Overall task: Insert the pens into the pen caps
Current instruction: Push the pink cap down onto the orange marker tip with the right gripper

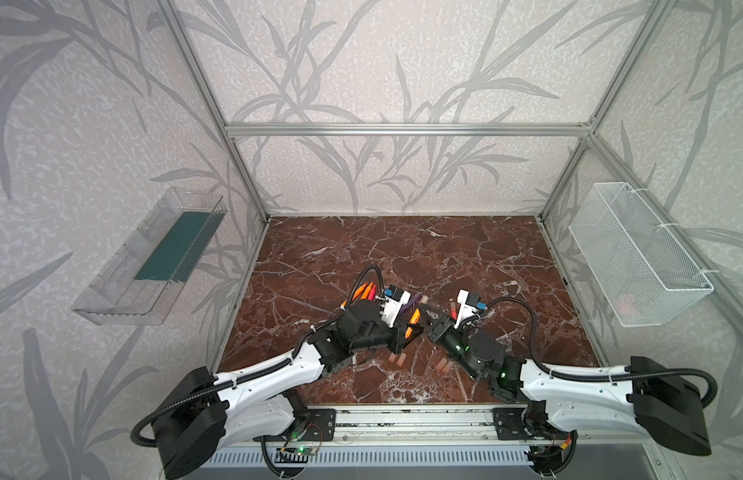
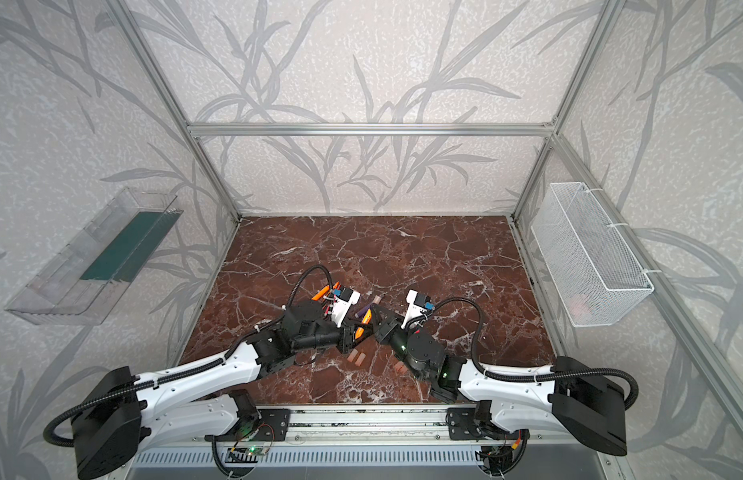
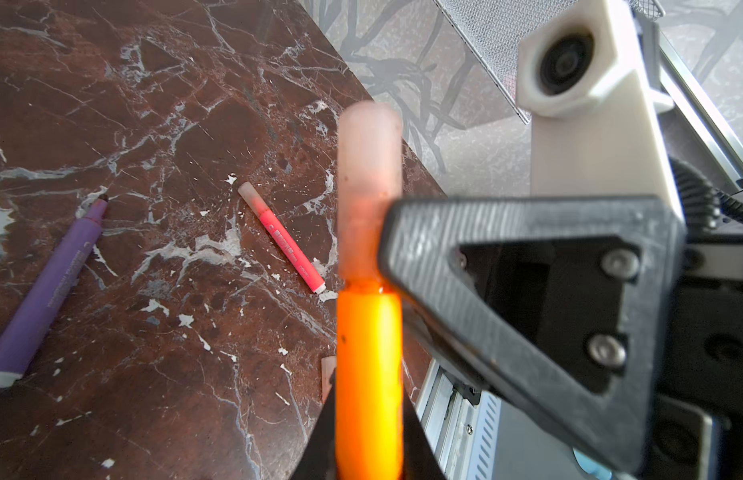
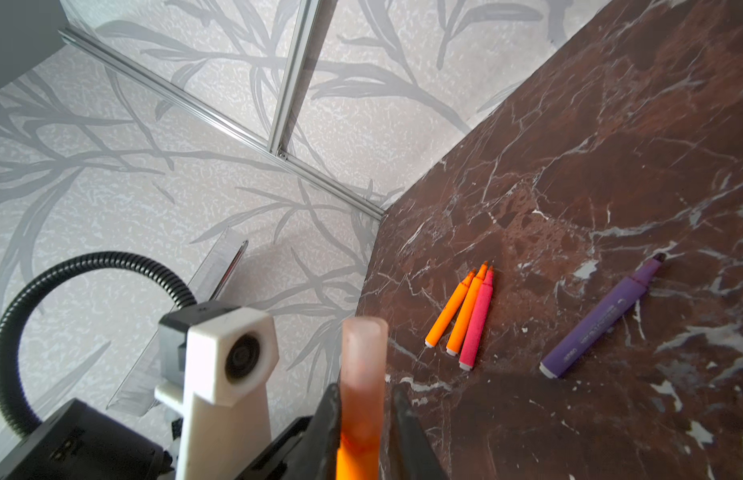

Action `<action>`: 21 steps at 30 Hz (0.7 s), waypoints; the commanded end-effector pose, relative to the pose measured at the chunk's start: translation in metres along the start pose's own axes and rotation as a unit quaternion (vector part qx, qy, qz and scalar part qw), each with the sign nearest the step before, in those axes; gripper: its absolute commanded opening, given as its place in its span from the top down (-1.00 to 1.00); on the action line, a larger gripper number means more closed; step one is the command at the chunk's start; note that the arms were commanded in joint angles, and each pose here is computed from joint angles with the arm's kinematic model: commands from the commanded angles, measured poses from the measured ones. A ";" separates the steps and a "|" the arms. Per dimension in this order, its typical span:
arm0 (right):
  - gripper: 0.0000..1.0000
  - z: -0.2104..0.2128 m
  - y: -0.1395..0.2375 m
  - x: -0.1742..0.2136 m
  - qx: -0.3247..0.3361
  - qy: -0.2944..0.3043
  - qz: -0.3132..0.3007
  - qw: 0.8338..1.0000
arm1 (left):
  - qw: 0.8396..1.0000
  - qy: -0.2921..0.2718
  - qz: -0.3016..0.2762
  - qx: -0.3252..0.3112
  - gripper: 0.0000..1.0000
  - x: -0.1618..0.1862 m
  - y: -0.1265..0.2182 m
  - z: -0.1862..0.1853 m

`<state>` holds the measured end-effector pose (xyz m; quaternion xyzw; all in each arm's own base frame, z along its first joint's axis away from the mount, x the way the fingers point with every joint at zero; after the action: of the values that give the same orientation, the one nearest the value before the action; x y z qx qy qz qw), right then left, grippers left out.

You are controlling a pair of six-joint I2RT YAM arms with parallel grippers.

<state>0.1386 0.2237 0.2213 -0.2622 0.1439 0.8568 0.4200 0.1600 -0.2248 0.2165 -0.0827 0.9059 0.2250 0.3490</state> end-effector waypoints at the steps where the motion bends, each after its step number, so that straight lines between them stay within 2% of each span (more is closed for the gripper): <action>1: 0.52 -0.006 0.006 0.003 0.012 0.015 0.019 1.000 | 0.998 -0.027 -0.046 0.025 1.00 -0.015 0.006 -0.012; 6: 0.44 -0.004 0.013 -0.003 0.002 0.018 0.007 1.000 | 0.998 -0.027 -0.046 0.024 1.00 -0.015 0.005 -0.011; 14: -0.05 0.014 0.032 -0.031 -0.017 0.051 -0.025 0.998 | 0.998 -0.030 -0.044 0.020 1.00 -0.014 0.004 -0.011; 21: -0.08 0.030 0.021 -0.052 0.003 0.065 -0.031 0.997 | 0.998 -0.039 -0.037 0.023 1.00 -0.014 0.003 -0.013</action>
<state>0.1305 0.1905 0.2705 -0.3107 0.1401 0.8325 0.4367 0.1613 -0.2264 0.2219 -0.0910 0.9002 0.2120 0.3694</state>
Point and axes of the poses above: each gripper's point midway between its finger pads, its own y axis back along the fingers, its own z axis along the line the jaws close on, x = y × z, the point moved 10 cm from there along y, back along the fingers, and after that the axes turned 5 degrees about y, right-handed, at the moved point
